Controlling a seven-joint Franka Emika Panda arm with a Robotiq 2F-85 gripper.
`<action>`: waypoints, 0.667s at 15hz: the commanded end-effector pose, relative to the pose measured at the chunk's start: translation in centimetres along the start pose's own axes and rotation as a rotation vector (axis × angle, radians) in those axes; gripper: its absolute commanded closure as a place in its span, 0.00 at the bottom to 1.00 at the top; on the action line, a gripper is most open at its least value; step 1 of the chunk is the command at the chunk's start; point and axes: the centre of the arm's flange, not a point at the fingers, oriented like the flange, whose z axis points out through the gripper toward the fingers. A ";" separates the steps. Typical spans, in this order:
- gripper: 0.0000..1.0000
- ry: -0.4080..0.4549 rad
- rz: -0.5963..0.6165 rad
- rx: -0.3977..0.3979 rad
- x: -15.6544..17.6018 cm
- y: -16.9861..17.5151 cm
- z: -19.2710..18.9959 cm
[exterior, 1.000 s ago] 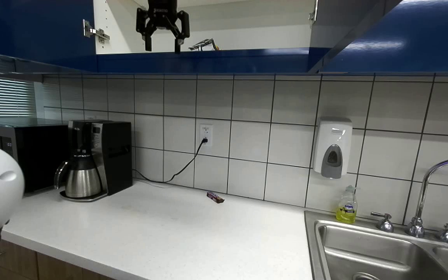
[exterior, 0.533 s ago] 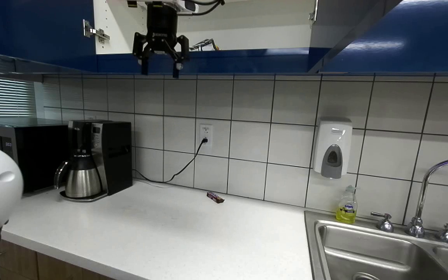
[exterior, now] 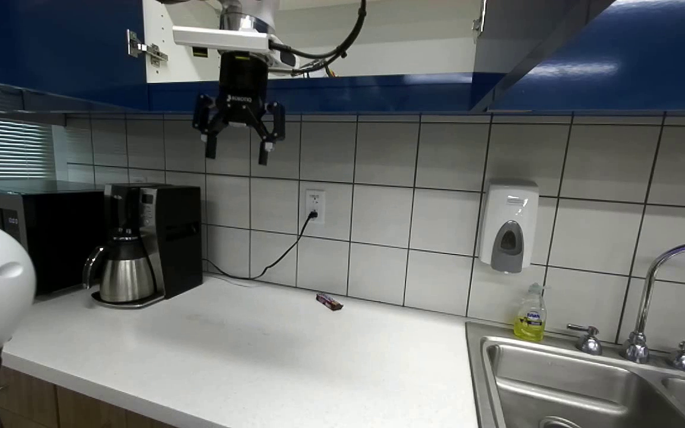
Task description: Put the snack packet into the open cabinet
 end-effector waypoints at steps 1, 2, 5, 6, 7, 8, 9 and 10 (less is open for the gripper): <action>0.00 0.042 -0.032 -0.011 0.1 -0.4 2.9; 0.00 0.053 -0.026 -0.013 0.4 -0.6 3.7; 0.00 0.066 -0.034 -0.027 0.9 -1.3 5.8; 0.00 0.069 -0.035 -0.031 1.0 -1.5 6.4; 0.00 0.069 -0.037 -0.032 1.0 -1.9 6.9; 0.00 0.068 -0.039 -0.037 1.0 -2.1 7.4; 0.00 0.064 -0.045 -0.041 1.0 -2.3 7.8; 0.00 0.057 -0.049 -0.039 1.0 -2.5 8.3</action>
